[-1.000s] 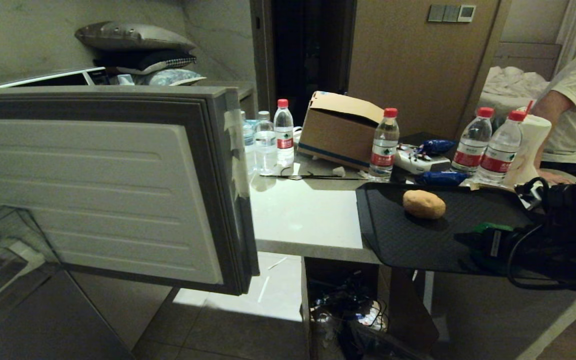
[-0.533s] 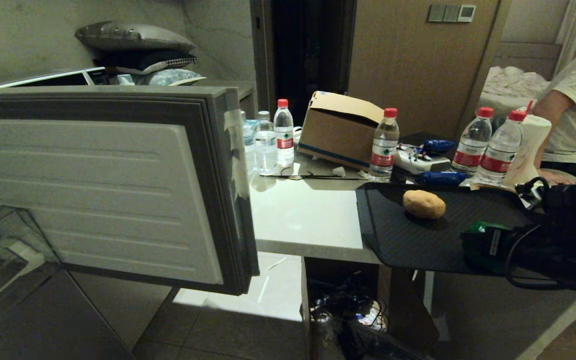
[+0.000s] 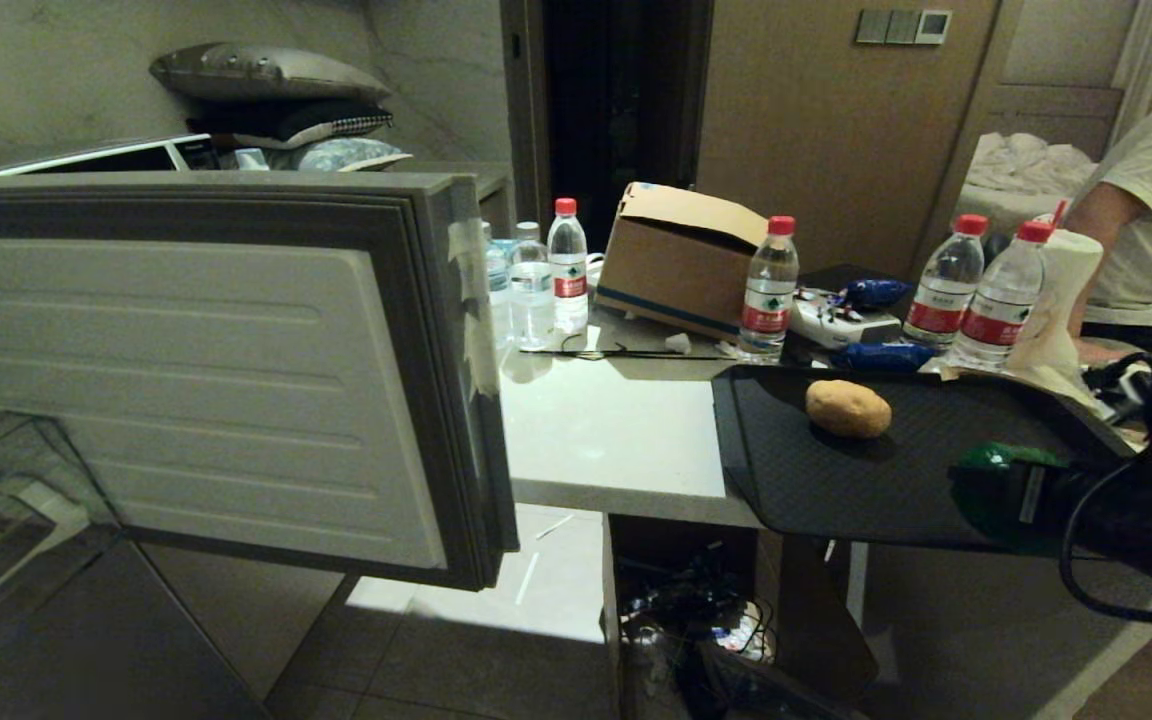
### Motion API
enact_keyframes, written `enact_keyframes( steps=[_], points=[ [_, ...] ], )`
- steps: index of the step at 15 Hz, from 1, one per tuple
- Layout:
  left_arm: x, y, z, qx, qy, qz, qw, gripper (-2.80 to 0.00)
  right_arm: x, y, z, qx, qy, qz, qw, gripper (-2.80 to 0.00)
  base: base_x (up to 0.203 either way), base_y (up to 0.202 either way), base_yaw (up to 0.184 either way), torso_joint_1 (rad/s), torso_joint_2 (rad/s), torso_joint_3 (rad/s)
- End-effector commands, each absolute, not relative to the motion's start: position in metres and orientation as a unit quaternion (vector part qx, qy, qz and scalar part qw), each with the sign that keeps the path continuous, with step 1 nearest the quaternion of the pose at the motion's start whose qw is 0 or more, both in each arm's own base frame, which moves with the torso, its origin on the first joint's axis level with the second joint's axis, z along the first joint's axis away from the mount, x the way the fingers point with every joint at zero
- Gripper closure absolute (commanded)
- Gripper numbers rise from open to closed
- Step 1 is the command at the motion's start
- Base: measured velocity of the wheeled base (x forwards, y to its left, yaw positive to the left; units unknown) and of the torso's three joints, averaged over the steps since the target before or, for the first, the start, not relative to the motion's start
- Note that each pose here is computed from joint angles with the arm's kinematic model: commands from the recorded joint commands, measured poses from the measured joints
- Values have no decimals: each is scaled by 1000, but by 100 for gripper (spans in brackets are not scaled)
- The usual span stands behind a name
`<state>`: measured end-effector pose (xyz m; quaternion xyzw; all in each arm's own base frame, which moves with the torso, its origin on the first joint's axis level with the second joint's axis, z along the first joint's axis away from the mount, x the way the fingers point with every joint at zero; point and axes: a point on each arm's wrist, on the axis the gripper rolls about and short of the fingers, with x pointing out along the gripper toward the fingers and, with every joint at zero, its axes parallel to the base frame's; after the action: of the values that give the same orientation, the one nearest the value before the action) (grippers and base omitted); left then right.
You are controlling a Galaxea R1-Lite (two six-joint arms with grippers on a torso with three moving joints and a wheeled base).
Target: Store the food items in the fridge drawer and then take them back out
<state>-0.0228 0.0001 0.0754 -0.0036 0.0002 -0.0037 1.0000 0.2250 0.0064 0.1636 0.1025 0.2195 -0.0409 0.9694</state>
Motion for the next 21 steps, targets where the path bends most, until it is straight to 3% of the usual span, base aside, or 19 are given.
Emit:
enact_keyframes(
  steps=[1,9,13,16,21],
  points=[
    [-23,0,76,-4,1,-4,1000,0,190,6,184,107,166,-27,980,0,0,0,0,0,0,0],
    [-23,0,75,-4,1,-4,1000,0,101,33,189,97,111,154,977,0,0,0,0,0,0,0],
    [-23,0,76,-4,1,-4,1000,0,70,24,182,98,114,160,975,0,0,0,0,0,0,0],
    [-23,0,75,-4,1,-4,1000,0,54,19,152,95,129,160,974,0,0,0,0,0,0,0],
    [-23,0,76,-4,1,-4,1000,0,49,19,139,100,89,200,971,0,0,0,0,0,0,0]
  ],
)
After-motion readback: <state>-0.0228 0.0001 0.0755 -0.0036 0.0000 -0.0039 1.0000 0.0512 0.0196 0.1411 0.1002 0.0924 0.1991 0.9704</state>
